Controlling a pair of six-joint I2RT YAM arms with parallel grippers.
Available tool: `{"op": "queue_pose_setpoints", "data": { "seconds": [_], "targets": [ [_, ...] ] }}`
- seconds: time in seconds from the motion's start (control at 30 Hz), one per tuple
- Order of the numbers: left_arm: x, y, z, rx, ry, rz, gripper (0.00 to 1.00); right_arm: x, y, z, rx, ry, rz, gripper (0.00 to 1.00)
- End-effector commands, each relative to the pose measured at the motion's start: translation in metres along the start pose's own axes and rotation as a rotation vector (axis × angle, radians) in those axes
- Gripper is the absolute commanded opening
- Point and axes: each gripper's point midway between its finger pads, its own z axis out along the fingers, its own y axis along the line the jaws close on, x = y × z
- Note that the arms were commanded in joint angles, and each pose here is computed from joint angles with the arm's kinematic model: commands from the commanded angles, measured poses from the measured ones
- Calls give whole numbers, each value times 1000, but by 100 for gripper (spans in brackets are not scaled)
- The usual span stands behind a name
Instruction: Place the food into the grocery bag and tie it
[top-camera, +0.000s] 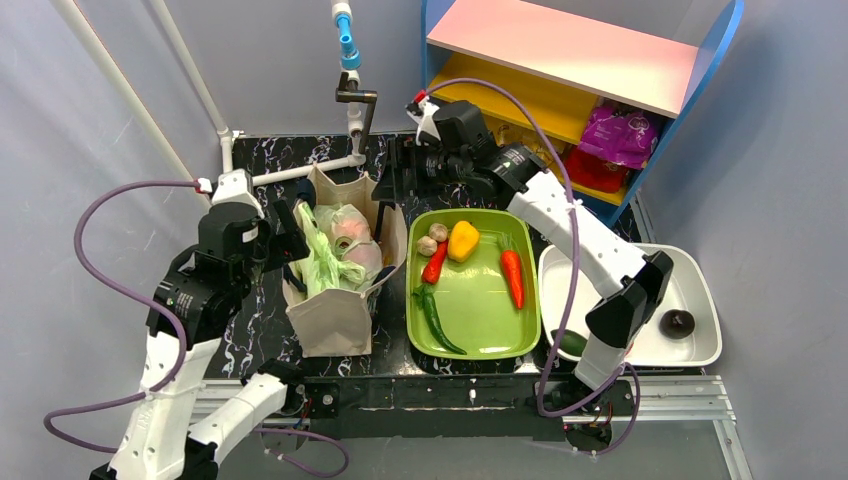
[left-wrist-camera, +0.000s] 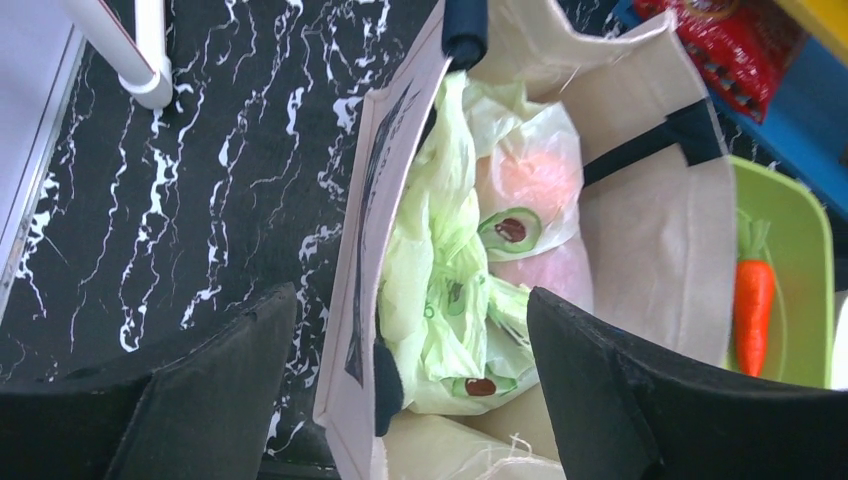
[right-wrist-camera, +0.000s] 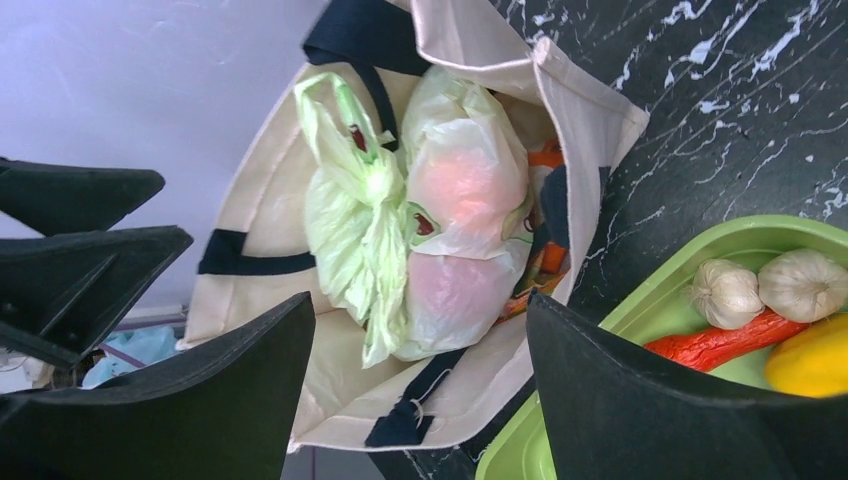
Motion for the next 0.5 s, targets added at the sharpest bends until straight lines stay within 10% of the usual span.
{"op": "queue_pose_setpoints", "data": {
  "seconds": [0.0,0.47],
  "targets": [
    [-22,-2,-14,9,-39,19,86,-27,37,-52,-76,-86,-66,85],
    [-35,-6,-21,57,-113,69,98,-29,13,-135,126,-266,-117,87]
  ]
}}
